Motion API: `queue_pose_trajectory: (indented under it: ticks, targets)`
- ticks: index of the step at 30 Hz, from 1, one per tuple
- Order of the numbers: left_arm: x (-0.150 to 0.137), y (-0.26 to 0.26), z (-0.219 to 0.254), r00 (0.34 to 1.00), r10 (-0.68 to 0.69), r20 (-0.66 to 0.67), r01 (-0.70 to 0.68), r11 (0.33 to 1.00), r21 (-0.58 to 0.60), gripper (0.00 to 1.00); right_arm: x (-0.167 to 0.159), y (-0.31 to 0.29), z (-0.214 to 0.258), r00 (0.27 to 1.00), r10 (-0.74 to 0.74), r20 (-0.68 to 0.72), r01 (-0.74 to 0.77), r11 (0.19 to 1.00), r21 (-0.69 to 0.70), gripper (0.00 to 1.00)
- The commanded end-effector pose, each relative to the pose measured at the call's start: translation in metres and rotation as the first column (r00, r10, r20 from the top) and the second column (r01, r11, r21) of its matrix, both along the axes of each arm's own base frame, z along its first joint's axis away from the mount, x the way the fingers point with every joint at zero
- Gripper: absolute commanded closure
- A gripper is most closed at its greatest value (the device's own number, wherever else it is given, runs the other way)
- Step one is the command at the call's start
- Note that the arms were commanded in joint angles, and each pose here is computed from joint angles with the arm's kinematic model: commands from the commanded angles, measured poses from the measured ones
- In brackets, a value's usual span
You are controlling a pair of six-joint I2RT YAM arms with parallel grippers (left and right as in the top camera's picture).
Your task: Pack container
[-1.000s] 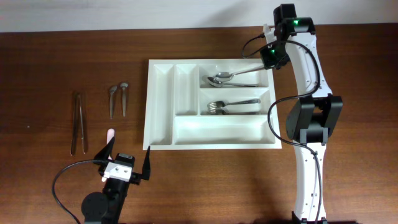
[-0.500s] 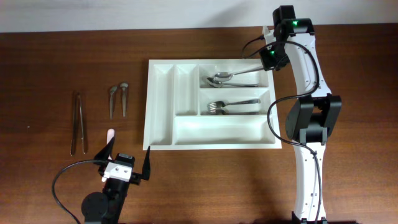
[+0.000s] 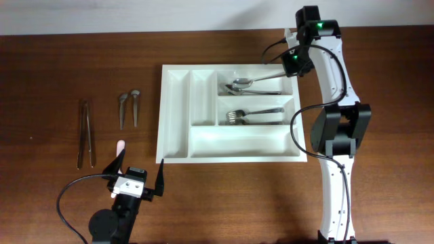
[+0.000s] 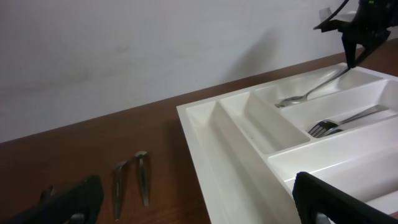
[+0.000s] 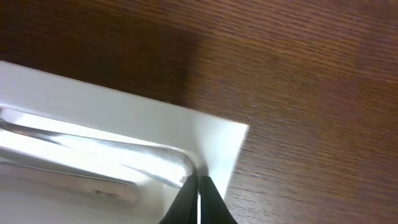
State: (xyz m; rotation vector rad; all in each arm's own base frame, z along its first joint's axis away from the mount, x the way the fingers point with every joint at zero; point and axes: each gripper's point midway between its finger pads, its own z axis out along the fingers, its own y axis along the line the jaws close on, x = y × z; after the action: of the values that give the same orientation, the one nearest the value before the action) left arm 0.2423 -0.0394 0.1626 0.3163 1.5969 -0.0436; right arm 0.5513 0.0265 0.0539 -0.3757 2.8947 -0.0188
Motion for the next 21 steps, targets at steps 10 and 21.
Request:
queue_pose_trajectory:
  ticks: [10, 21]
  targets:
    - [0.0, -0.001, -0.001, 1.0, -0.004, -0.002, 0.004, 1.0, -0.005, 0.01, -0.003, 0.021, -0.014, 0.999, 0.038, -0.026, -0.038, 0.999, 0.019, 0.96]
    - [0.0, -0.001, -0.001, 1.0, -0.004, -0.002, 0.004, 1.0, -0.005, 0.01, 0.01, 0.021, 0.01, 0.999, -0.018, 0.045, 0.016, 0.999, 0.036, 0.96]
